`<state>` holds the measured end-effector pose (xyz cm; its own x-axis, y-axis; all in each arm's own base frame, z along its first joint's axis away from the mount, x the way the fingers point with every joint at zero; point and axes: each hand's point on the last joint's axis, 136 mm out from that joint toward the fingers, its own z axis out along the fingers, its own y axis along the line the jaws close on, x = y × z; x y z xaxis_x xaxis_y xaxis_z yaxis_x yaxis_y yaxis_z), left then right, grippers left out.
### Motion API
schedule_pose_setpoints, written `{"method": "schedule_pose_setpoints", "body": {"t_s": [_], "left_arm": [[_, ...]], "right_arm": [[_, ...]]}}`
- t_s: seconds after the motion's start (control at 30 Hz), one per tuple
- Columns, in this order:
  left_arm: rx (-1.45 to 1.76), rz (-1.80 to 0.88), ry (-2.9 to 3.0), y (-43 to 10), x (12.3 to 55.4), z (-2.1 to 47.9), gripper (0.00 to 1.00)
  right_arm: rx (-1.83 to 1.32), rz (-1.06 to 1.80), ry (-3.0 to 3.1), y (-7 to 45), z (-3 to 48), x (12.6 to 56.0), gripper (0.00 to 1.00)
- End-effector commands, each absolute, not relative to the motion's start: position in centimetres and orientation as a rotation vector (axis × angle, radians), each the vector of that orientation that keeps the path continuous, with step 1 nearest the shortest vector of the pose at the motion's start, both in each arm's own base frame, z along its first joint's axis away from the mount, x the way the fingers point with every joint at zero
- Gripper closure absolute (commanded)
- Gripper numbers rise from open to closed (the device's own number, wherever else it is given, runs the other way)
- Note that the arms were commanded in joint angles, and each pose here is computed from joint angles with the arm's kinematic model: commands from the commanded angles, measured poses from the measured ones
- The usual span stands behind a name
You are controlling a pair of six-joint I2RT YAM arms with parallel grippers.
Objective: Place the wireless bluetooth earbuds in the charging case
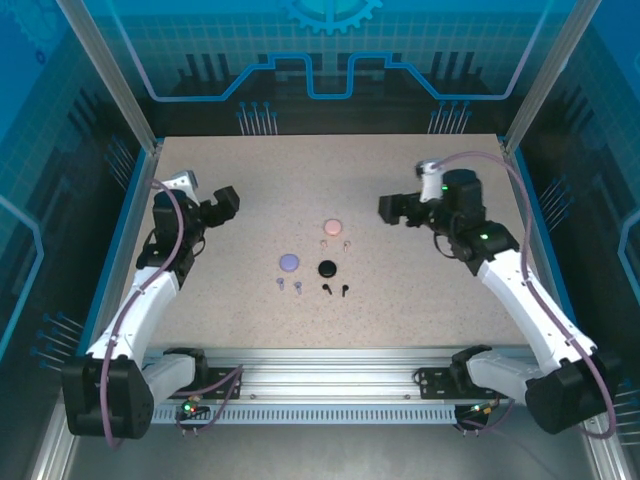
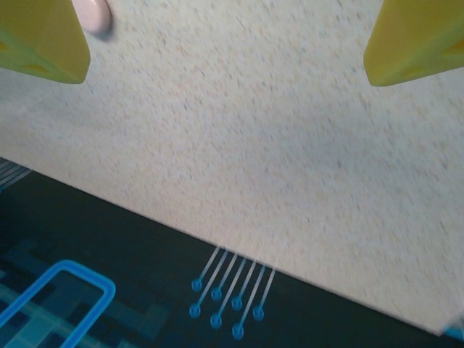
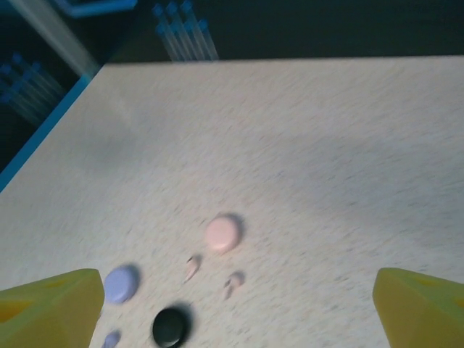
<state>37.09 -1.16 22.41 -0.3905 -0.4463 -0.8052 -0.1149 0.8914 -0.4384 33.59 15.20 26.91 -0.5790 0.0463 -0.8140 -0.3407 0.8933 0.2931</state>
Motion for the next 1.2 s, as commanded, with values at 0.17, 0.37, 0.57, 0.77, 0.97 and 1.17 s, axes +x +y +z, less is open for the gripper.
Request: {"method": "schedule_pose_setpoints", "body": {"t_s": [0.17, 0.37, 0.57, 0.77, 0.97, 1.17], "left_arm": [[-0.530, -0.644, 2.082, -5.0, 35.3, 21.3, 0.01], [-0.622, -0.715, 2.096, -5.9, 34.8, 20.3, 0.01], [-0.663, -0.716, 2.106, -6.0, 34.2, 19.9, 0.01], [-0.646, -0.722, 2.101, -6.2, 33.9, 19.7, 0.01], [-0.636, -0.718, 2.108, -6.3, 34.2, 19.3, 0.01], [-0.635, -0.735, 2.116, -6.5, 34.3, 19.1, 0.01]], "right_arm": [[-0.237, 0.410, 2.553, 21.6, 18.3, 28.9, 0.09], [-0.251, 0.250, 2.723, 26.6, 13.3, 28.0, 0.13], [-0.233, 0.087, 2.831, 29.5, 8.7, 28.5, 0.15], [-0.139, 0.030, 2.842, 30.2, 6.5, 29.8, 0.22], [-0.090, 0.005, 2.871, 30.0, 4.7, 30.1, 0.25], [-0.067, -0.035, 2.890, 29.5, 3.2, 30.3, 0.29]]}}
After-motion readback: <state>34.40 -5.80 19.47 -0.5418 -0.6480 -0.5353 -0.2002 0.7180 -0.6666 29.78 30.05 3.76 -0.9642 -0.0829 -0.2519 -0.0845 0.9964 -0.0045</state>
